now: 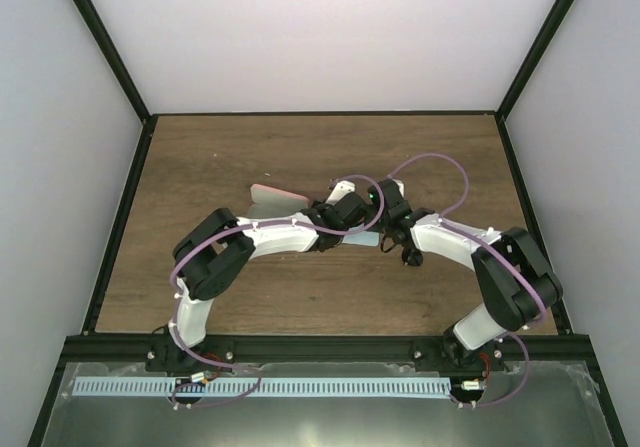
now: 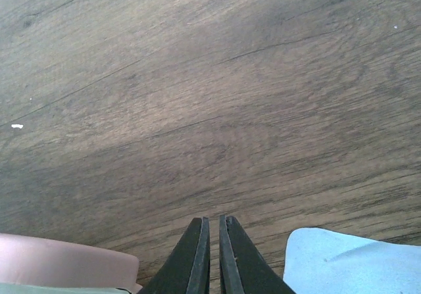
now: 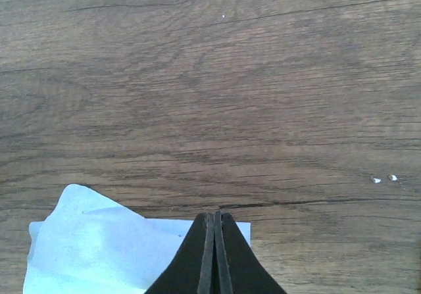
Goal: Organize the sunglasses
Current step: Fold the glasses cleaning cloth at the center of the board.
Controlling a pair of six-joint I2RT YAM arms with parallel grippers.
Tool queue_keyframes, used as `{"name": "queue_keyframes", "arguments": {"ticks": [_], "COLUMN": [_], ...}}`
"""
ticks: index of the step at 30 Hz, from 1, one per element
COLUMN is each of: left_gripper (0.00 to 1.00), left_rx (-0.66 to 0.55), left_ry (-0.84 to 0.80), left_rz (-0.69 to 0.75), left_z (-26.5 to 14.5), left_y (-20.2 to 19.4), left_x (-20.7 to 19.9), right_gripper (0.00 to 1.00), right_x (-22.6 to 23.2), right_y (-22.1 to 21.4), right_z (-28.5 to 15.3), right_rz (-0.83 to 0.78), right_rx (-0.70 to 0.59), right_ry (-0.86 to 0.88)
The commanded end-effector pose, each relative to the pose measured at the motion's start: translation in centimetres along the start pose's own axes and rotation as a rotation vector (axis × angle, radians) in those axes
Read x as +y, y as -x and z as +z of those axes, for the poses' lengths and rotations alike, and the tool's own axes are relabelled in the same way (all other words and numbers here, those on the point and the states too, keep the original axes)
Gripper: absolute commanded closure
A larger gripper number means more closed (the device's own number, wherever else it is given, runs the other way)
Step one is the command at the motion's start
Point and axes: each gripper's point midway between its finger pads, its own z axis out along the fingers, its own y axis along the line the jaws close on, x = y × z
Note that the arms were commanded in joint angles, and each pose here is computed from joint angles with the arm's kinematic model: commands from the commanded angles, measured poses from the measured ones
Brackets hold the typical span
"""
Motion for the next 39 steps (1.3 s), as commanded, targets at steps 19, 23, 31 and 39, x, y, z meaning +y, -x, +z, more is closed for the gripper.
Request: {"name": "queue_keyframes", "arguments": {"ticks": [19, 23, 31, 39], "left_gripper": [0.7, 0.7, 0.7, 0.69], "left_rx": [0.021, 0.028, 0.038, 0.044], "left_ry": [-0.049, -0.046, -0.048, -0.053], "left_rz": [-0.015, -0.017, -0.022, -0.021], "left_z": [0.8, 0.8, 1.0, 1.1], "left_y": [-0.2, -0.3, -0.5, -0.6], "left_x": [-0.4, -0.1, 0.0, 0.0], "right_gripper": [0.99, 0.99, 0.99, 0.99], "right_x": [-0.4, -0.6, -0.6, -0.5], "right_y": [-1.5, -2.1, -3.0, -3.7], "right_z": [-0.2, -0.1, 0.1, 0.4], "right_rz": [0.015, 0.015, 0.018, 0.01], "right_rx": [0.019, 0.035, 0.058, 0.078], "right_ry": [0.03, 0.029, 0.043, 0.054]}}
